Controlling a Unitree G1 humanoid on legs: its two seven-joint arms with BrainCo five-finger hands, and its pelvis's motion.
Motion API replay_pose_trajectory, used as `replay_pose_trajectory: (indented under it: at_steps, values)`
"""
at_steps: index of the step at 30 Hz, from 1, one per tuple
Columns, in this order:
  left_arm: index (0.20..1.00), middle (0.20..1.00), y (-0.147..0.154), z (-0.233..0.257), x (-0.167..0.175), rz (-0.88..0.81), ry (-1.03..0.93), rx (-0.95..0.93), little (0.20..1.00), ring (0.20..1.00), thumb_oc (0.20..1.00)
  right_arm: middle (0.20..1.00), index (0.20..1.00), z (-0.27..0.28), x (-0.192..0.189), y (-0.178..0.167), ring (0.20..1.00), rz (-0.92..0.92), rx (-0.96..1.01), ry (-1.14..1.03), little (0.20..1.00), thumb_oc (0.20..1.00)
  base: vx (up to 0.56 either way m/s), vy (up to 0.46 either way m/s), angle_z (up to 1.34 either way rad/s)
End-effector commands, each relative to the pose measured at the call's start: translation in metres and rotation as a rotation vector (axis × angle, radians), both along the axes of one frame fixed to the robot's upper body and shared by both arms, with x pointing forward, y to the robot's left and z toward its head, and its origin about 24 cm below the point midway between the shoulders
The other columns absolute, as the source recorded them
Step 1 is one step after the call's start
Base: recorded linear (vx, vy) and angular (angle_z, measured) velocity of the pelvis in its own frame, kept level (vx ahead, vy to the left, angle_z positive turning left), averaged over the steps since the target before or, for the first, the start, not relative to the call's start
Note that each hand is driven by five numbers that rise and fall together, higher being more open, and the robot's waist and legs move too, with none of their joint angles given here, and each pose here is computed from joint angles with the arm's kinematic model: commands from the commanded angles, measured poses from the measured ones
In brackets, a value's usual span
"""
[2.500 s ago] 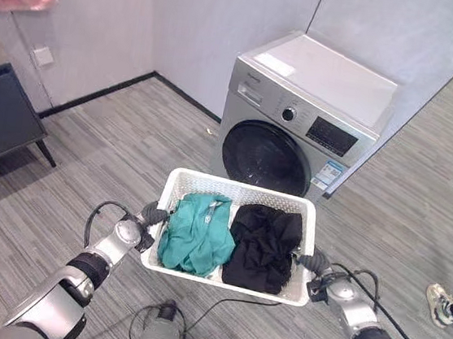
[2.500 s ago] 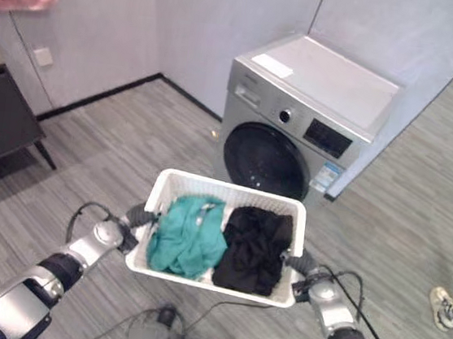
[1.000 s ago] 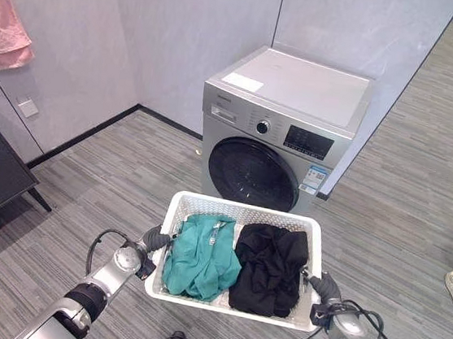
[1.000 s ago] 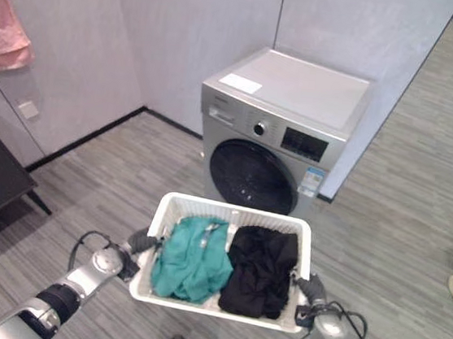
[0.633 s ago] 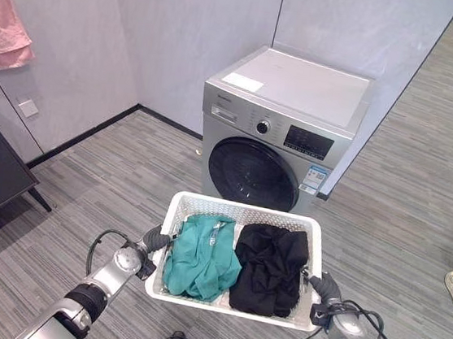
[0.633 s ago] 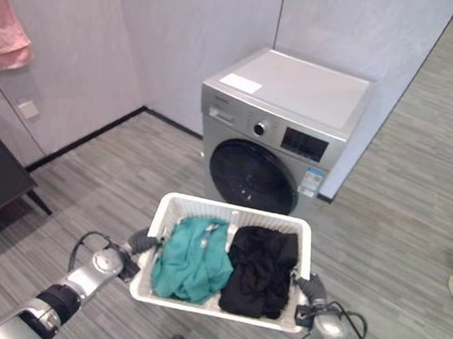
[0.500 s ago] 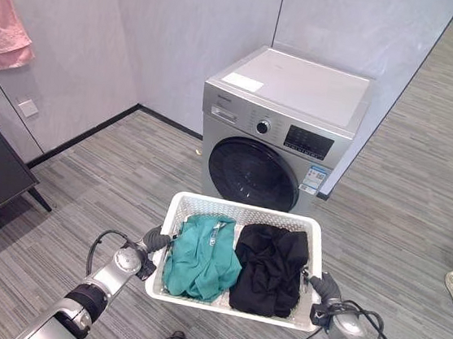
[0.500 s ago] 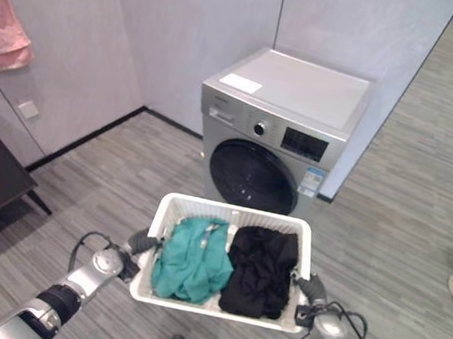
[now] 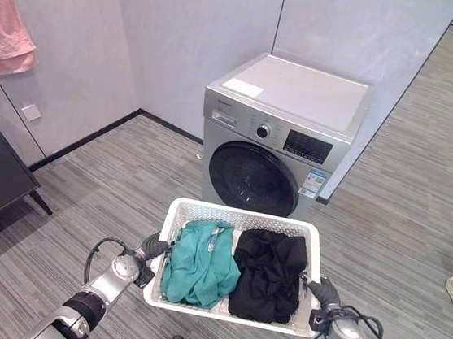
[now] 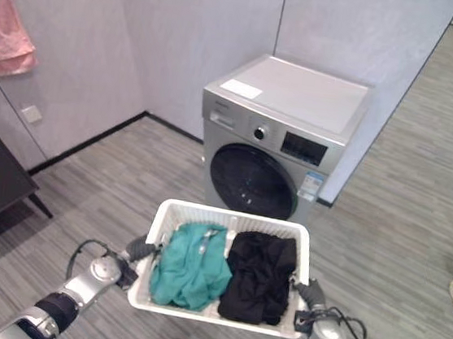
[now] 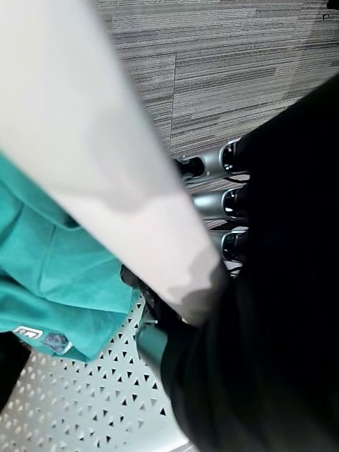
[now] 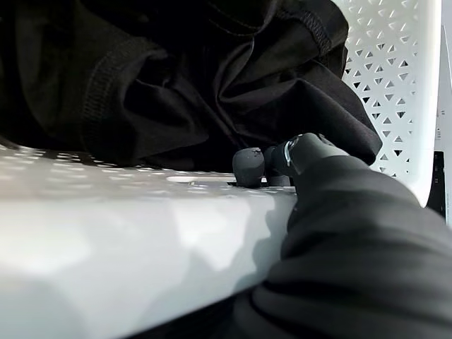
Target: Grab the laundry basket,head to the washer,open it,put in the laundry and shut it.
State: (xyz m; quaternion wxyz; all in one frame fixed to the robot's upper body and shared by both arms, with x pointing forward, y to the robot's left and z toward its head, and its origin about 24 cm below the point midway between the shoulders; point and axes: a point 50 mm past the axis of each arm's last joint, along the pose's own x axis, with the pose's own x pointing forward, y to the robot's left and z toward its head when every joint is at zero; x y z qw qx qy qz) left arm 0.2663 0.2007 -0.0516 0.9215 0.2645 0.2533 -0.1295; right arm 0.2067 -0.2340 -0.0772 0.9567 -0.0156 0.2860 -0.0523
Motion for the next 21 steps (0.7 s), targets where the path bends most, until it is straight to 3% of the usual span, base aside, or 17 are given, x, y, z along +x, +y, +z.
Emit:
replay_pose_trajectory:
  at_steps: [1, 2, 21]
  values:
    - [0.200, 0.200, 0.041, 0.028, 0.022, 0.173, -0.155, 0.025, 0.200, 0.200, 0.200, 0.200, 0.200, 0.034, 0.002, -0.056, 0.200, -0.176, -0.133, -0.174, 0.200, 0.200, 0.00, 0.000, 0.00]
    - [0.200, 0.200, 0.027, -0.108, -0.166, 0.509, 0.526, -0.063, 0.200, 0.200, 0.200, 0.200, 0.200, -0.088, -0.128, 0.001, 0.200, 0.281, -0.268, 0.741, 0.200, 0.200, 0.00, 0.000, 0.00]
    - [0.200, 0.200, 0.031, -0.110, -0.175, 0.534, 0.544, -0.058, 0.200, 0.200, 0.200, 0.200, 0.200, -0.087, -0.122, 0.003, 0.200, 0.263, -0.249, 0.703, 0.200, 0.200, 0.01, -0.019, -0.02]
